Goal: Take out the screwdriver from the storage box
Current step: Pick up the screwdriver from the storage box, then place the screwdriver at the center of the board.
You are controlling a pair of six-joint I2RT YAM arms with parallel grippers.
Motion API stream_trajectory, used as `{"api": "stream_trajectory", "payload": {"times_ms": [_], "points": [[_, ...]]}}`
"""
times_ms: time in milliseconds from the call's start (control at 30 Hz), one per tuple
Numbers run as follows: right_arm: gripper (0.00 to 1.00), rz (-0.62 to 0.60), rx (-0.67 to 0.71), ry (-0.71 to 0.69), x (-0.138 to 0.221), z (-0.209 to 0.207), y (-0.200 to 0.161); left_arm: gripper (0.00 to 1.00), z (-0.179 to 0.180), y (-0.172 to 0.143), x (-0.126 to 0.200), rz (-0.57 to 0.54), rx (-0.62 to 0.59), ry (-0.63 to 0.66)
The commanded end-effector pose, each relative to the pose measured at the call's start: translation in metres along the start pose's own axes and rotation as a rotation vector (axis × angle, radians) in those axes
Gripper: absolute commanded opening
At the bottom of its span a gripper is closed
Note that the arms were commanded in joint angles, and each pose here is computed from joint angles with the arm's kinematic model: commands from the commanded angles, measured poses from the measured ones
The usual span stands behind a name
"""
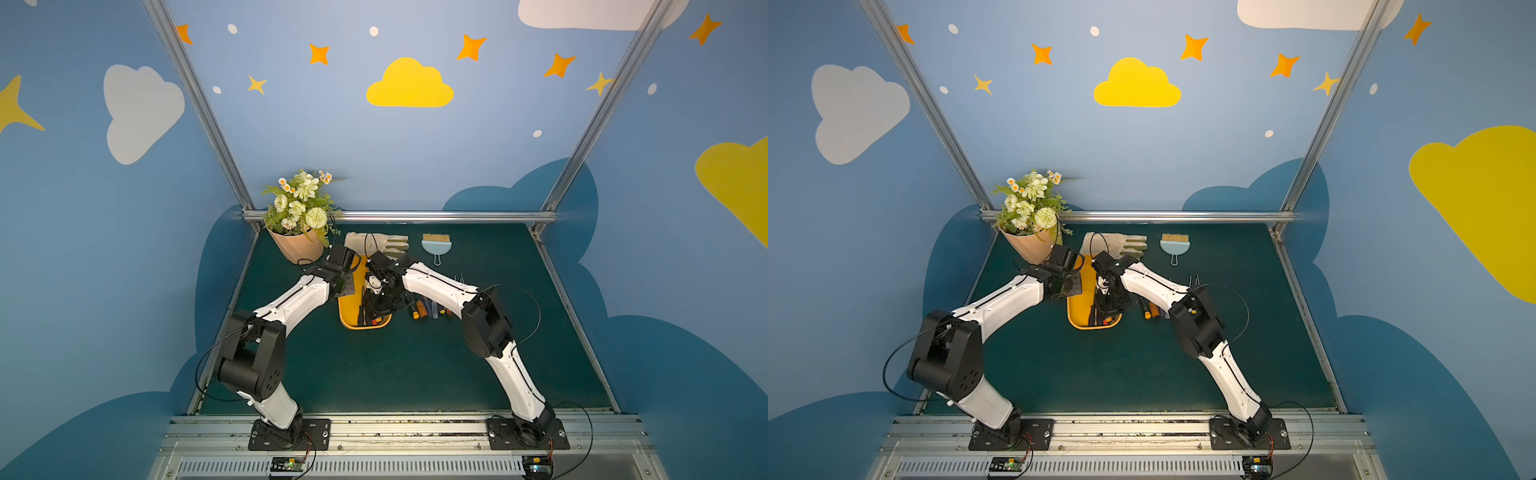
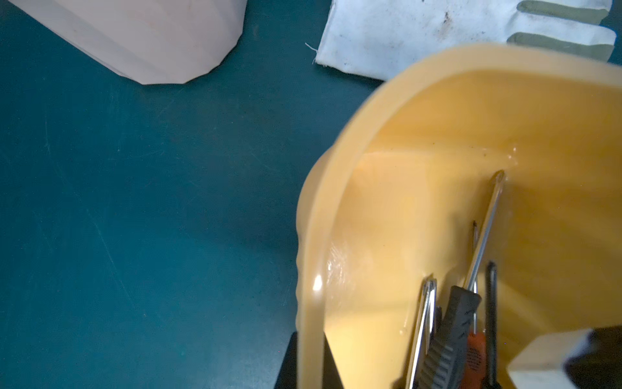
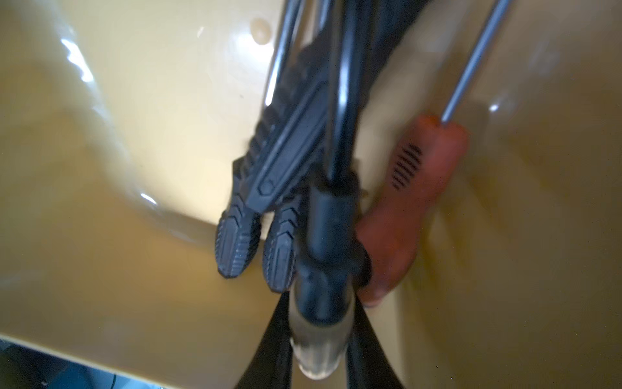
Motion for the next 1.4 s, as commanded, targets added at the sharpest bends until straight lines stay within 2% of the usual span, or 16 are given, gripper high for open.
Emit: {"api": "stream_trajectory", "payload": {"times_ms": [0, 333, 633, 833, 1033, 1367], "points": [[0.00, -0.088, 0.070, 0.008, 0.035, 0.010, 0.002, 0.02, 0.000, 0.008, 0.005, -0.035, 0.035, -0.021], [0.00, -0.177, 0.116, -0.045, 0.072, 0.010, 0.001, 0.02, 0.008, 0.010, 0.005, -0.043, 0.047, -0.007], [0.00, -0.178, 0.042, -0.093, 0.080, -0.029, -0.004, 0.02, 0.027, 0.015, 0.014, -0.072, 0.078, -0.025], [0.00, -0.088, 0.028, -0.099, 0.060, -0.050, -0.002, 0.02, 0.038, 0.014, 0.016, -0.083, 0.088, -0.018], [0.00, 0.071, -0.005, -0.163, 0.032, -0.061, 0.004, 0.02, 0.042, 0.016, 0.018, -0.078, 0.092, -0.019], [0.00, 0.200, -0.018, -0.273, 0.006, -0.075, 0.000, 0.02, 0.042, 0.015, 0.016, -0.067, 0.091, -0.021]]}}
Point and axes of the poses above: each gripper's point midway between its finger pads, its own x axis back along the fingers, its own z axis along the line the jaws close on, y = z × x, the point moved 9 cm from there along x, back along the fingers, and after that the axes turned 7 degrees about x, right-handed, at the moved point
